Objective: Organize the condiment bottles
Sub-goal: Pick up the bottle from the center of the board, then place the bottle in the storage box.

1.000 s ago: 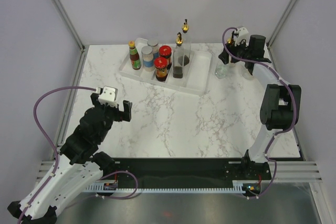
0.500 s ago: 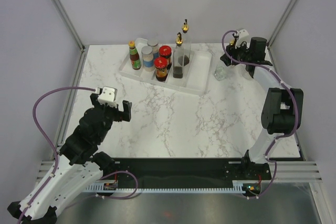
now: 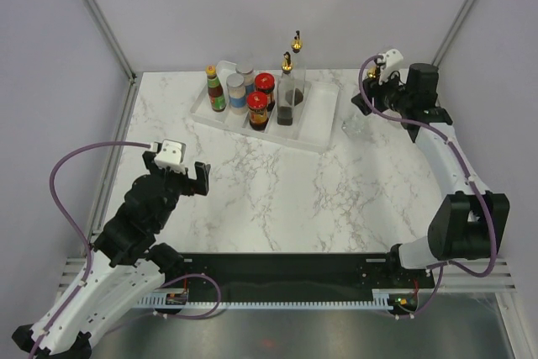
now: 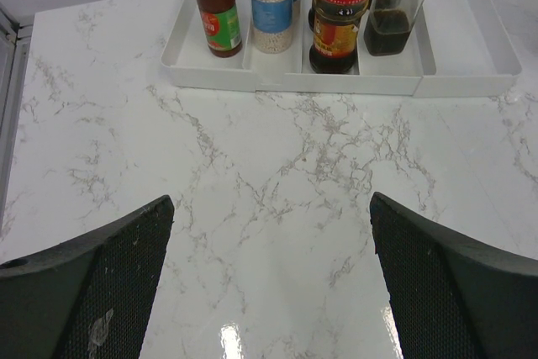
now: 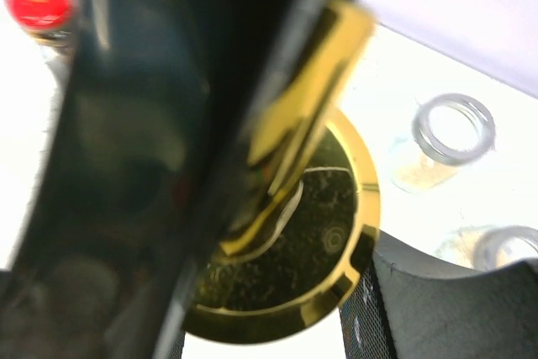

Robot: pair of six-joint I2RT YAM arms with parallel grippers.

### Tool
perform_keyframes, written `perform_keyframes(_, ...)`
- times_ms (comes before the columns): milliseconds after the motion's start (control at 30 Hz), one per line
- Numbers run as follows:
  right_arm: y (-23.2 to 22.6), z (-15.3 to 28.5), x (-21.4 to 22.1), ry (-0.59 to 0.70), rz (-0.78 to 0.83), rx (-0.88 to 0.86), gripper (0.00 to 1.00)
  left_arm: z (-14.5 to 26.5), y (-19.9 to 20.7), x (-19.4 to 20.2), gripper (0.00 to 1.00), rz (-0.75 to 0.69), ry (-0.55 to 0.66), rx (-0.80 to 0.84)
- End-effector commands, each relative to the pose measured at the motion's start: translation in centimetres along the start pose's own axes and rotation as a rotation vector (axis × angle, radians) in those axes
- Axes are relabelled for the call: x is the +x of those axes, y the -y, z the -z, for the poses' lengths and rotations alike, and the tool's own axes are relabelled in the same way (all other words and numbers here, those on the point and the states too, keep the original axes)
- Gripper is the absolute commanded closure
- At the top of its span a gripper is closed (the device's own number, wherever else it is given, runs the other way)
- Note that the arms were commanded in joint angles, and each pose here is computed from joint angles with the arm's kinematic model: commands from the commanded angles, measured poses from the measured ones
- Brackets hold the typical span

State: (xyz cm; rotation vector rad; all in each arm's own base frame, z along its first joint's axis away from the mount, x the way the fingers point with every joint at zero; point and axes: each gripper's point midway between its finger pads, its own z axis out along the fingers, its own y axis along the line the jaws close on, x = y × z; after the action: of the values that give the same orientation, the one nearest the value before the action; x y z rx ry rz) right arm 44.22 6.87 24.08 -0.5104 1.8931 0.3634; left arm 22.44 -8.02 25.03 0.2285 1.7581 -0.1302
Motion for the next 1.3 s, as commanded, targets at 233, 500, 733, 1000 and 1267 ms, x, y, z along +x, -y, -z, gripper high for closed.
perform_keyframes(233,-12.0,-0.8,-7.5,0.135,0.102,-0.248,1.00,0.2,-0.5,-0.9,0.00,0.016,0.047,-0.025)
perform_keyframes(500,-17.1,-5.2,-9.1,0.130,0.175,-0.298,1.00,0.2,-0.7,-0.8,0.00,0.015,0.049,-0.034)
perform_keyframes(733,-18.5,-9.7,-9.3,0.117,0.198,-0.296,1.00,0.1,-0.7,-0.7,0.00,0.011,0.043,-0.037)
perform_keyframes(1000,-18.6,-12.7,-10.5,0.147,0.220,-0.255,1.00,-0.1,-0.8,-0.6,0.00,0.007,0.036,-0.042)
perform_keyframes(1267,-18.4,-15.1,-9.4,0.141,0.239,-0.227,1.00,-0.2,-0.7,-0.5,0.00,0.002,0.032,-0.041)
